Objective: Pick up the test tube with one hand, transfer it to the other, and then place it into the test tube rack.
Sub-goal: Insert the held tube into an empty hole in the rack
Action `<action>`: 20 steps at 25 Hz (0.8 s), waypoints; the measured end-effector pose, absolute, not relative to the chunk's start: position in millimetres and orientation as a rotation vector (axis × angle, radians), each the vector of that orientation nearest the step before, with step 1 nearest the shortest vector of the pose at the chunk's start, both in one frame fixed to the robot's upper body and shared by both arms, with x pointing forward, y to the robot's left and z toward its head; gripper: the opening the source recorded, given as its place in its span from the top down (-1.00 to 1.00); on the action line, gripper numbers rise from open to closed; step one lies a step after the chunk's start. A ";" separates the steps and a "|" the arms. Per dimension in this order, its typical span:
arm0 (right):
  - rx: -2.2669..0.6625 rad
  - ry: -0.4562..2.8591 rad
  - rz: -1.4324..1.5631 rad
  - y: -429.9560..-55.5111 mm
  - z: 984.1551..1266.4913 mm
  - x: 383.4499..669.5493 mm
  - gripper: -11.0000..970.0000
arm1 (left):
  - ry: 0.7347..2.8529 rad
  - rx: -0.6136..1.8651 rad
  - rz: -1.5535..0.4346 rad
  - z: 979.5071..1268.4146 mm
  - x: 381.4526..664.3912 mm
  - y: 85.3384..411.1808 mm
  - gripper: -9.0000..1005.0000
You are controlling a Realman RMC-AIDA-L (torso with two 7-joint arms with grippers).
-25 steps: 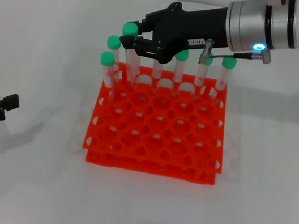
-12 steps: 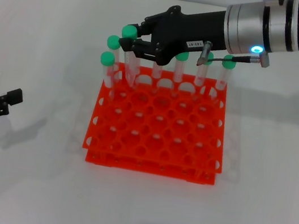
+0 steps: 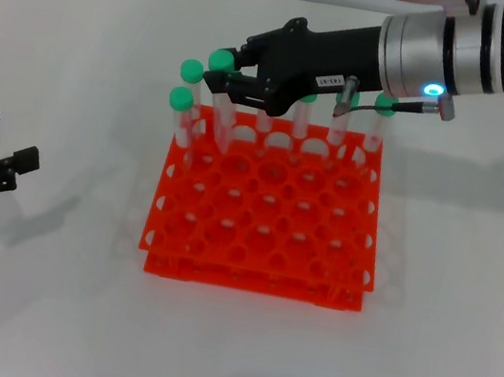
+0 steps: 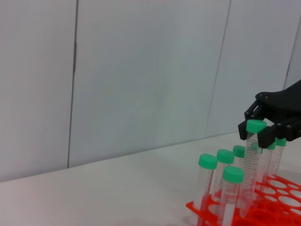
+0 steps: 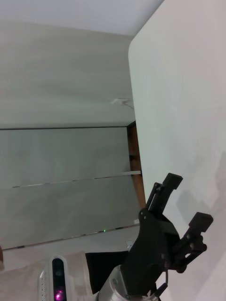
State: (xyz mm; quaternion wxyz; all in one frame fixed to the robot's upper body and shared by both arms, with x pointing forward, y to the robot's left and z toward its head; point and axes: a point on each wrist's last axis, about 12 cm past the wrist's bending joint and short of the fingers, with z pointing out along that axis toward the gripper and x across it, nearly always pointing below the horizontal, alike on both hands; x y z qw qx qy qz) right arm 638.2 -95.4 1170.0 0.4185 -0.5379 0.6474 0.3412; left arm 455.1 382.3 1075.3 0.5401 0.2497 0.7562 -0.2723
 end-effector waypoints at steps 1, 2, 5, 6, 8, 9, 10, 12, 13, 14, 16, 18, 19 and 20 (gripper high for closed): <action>-1.349 1.624 0.856 -95.4 1170.0 638.2 0.33 | 1.796 0.595 -0.648 1075.4 455.5 382.0 -0.78; -1.347 1.634 0.858 -96.2 1167.8 638.0 0.33 | 1.796 0.595 -0.648 1075.4 455.6 381.7 -0.78; -1.346 1.640 0.858 -96.3 1166.7 638.2 0.33 | 1.795 0.596 -0.650 1075.5 456.2 381.1 -0.78; -1.345 1.642 0.857 -96.1 1166.2 638.1 0.33 | 1.794 0.596 -0.651 1075.4 456.3 380.7 -0.78; -1.344 1.644 0.857 -96.1 1165.4 637.8 0.33 | 1.795 0.597 -0.653 1074.9 456.3 379.8 -0.78; -1.342 1.645 0.856 -96.3 1165.0 637.9 0.33 | 1.797 0.598 -0.654 1074.4 456.2 379.3 -0.78; -1.338 1.648 0.853 -96.7 1164.4 638.0 0.33 | 1.799 0.598 -0.655 1074.0 456.1 379.0 -0.78; -1.331 1.651 0.853 -97.4 1163.1 637.7 0.32 | 1.804 0.602 -0.655 1073.2 456.1 378.5 -0.78; -1.326 1.653 0.854 -97.7 1162.5 637.5 0.32 | 1.806 0.603 -0.656 1073.0 456.1 378.2 -0.78; -1.323 1.653 0.856 -98.0 1161.9 637.2 0.32 | 1.807 0.604 -0.657 1072.7 456.1 378.0 -0.78; -1.318 1.656 0.855 -99.1 1160.2 636.6 0.32 | 1.808 0.604 -0.657 1072.5 456.0 377.9 -0.78; -1.314 1.659 0.854 -99.8 1158.9 636.2 0.32 | 1.808 0.604 -0.658 1072.4 455.9 377.8 -0.78; -1.313 1.660 0.853 -99.9 1158.4 636.1 0.32 | 1.808 0.604 -0.658 1072.4 456.0 377.8 -0.78; -1.314 1.661 0.852 -99.9 1158.0 635.9 0.32 | 1.808 0.604 -0.658 1072.5 456.1 377.7 -0.78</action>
